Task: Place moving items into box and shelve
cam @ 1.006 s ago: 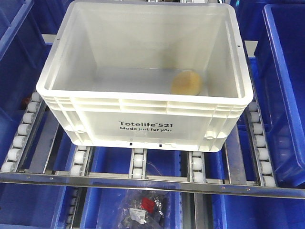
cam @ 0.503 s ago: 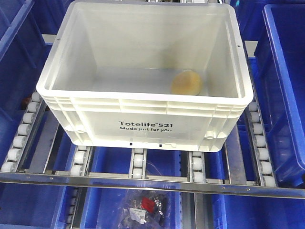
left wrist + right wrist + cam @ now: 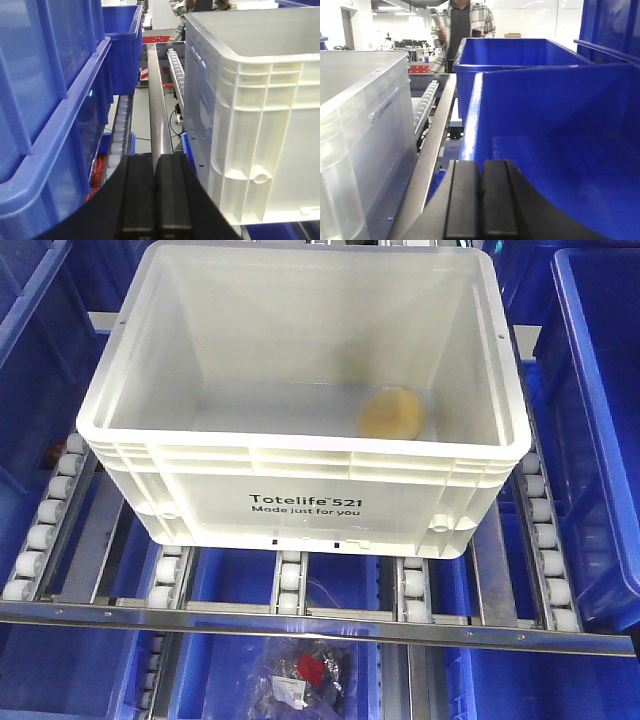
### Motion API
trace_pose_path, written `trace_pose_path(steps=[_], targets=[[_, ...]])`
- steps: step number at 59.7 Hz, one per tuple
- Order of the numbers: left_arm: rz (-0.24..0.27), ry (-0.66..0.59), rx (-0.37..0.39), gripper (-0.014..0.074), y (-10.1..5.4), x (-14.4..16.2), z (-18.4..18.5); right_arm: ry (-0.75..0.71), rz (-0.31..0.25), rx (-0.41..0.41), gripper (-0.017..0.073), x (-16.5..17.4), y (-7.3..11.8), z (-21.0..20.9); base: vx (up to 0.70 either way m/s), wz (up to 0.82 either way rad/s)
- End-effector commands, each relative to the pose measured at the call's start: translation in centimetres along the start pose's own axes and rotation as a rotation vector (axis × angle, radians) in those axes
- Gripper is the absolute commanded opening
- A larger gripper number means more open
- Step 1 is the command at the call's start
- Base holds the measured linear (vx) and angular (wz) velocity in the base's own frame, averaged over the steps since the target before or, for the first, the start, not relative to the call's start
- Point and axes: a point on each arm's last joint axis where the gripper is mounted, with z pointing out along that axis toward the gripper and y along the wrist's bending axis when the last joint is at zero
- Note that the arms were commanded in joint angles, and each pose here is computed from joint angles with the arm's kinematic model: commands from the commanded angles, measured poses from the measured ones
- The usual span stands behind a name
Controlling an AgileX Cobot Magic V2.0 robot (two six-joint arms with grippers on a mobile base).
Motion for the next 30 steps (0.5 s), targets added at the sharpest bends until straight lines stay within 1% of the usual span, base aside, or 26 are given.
trace_pose_path(steps=[1, 8, 18, 30], targets=[[-0.014, -0.067, -0.004, -0.0006, 0.06, -0.08, 0.02, -0.029, -0.018, 0.009, -0.0006, 0.00, -0.04, -0.29, 0.00, 0.00], [-0.014, -0.066, -0.004, -0.0006, 0.06, -0.07, 0.02, -0.005, -0.016, 0.010, -0.0006, 0.28, -0.05, -0.45, 0.00, 0.00], [-0.014, -0.065, -0.004, -0.0006, 0.06, -0.06, 0.02, -0.038, -0.015, 0.010, -0.0006, -0.01, -0.05, -0.47, 0.00, 0.00], [-0.014, -0.065, -0.004, -0.0006, 0.06, -0.06, 0.02, -0.031, -0.010, 0.010, -0.0006, 0.05, -0.05, -0.47, 0.00, 0.00]])
